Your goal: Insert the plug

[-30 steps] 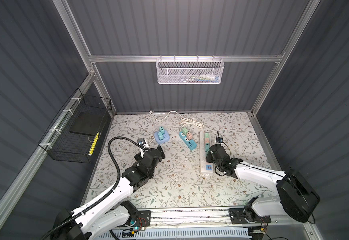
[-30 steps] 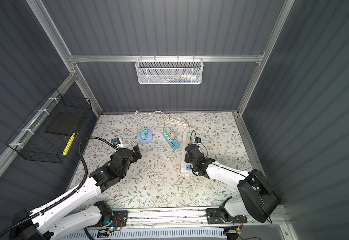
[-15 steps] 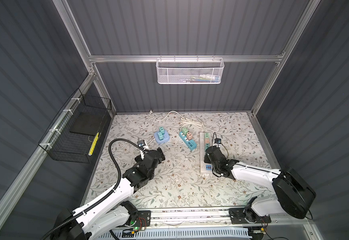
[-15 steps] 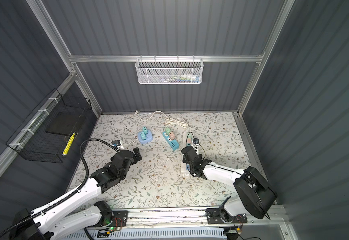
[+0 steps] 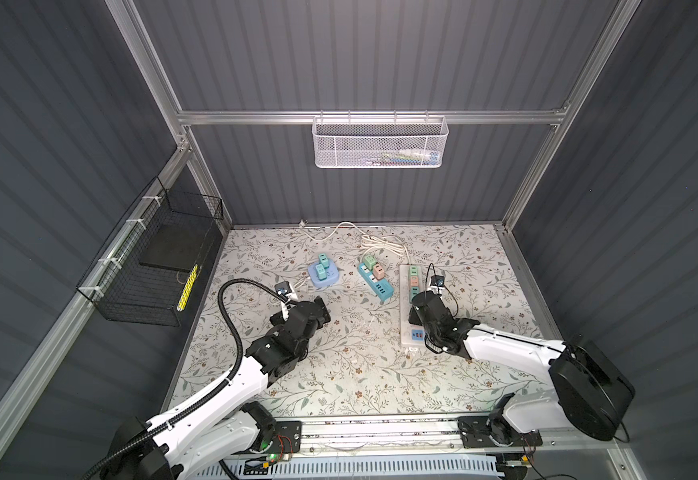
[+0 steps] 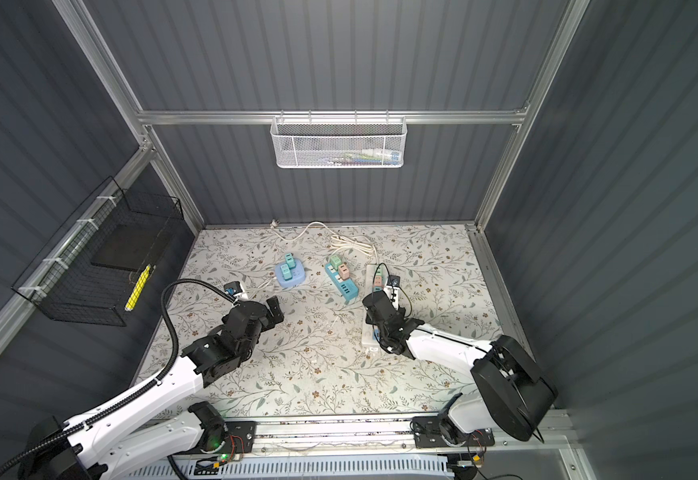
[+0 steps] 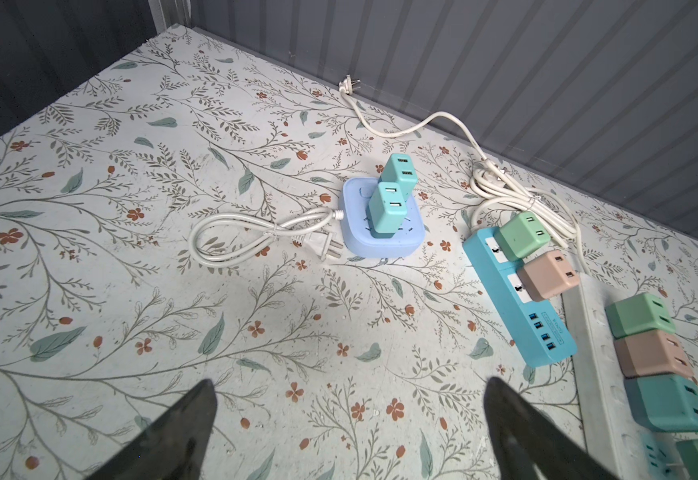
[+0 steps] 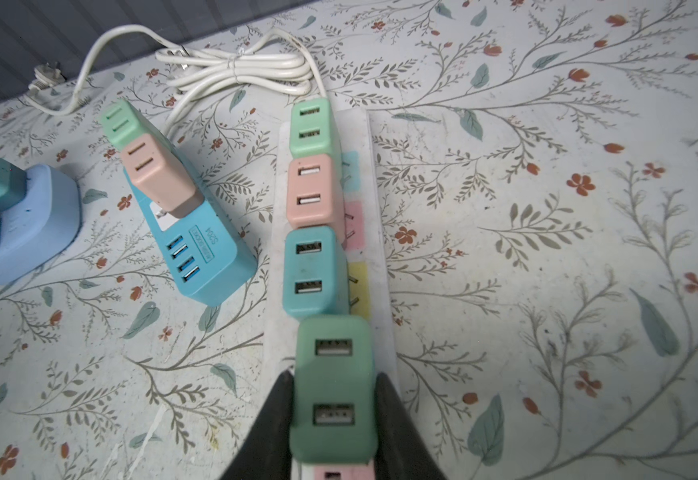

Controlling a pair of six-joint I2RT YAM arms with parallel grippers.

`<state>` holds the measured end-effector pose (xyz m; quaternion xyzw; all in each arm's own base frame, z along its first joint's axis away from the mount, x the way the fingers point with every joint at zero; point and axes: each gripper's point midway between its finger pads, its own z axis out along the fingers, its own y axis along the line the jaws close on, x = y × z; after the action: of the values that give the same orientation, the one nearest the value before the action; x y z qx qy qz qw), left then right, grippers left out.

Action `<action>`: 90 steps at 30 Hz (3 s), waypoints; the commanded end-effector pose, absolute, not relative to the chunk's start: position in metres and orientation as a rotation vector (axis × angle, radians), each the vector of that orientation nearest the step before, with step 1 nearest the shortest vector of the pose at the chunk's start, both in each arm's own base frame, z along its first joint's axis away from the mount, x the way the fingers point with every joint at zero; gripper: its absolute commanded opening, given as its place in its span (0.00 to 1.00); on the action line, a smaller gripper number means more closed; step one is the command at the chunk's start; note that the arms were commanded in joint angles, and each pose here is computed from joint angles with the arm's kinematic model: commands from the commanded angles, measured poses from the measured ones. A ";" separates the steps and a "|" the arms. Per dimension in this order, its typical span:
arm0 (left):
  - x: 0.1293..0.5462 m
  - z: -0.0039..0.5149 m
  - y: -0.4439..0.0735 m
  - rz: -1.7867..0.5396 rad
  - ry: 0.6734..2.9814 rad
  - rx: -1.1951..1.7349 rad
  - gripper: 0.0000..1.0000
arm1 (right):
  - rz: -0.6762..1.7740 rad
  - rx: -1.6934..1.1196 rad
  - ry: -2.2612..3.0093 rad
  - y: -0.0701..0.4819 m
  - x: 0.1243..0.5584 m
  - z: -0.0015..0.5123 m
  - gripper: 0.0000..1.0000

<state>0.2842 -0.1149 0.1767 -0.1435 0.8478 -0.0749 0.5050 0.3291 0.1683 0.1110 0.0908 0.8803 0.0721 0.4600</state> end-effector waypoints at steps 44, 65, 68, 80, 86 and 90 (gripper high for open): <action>0.284 0.177 -0.114 -0.208 2.047 -0.353 1.00 | 0.022 0.177 2.189 0.176 0.334 0.077 0.20; 0.278 0.167 -0.112 -0.243 2.055 -0.377 1.00 | -0.004 0.149 2.187 0.169 0.336 0.085 0.21; 0.277 0.166 -0.113 -0.253 2.059 -0.376 1.00 | -0.020 0.118 2.171 0.171 0.341 0.089 0.21; 0.274 0.169 -0.114 -0.283 2.059 -0.378 1.00 | 0.088 0.103 2.136 0.184 0.344 0.110 0.20; 0.271 0.169 -0.111 -0.290 2.052 -0.387 1.00 | 0.069 0.095 2.133 0.182 0.345 0.108 0.20; 0.270 0.169 -0.110 -0.285 2.052 -0.387 1.00 | 0.075 0.117 2.168 0.183 0.342 0.095 0.20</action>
<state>0.2740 -0.1157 0.1755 -0.1538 0.8432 -0.1243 0.4999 0.3433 0.1840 0.1039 0.0431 0.8777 0.0348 0.4760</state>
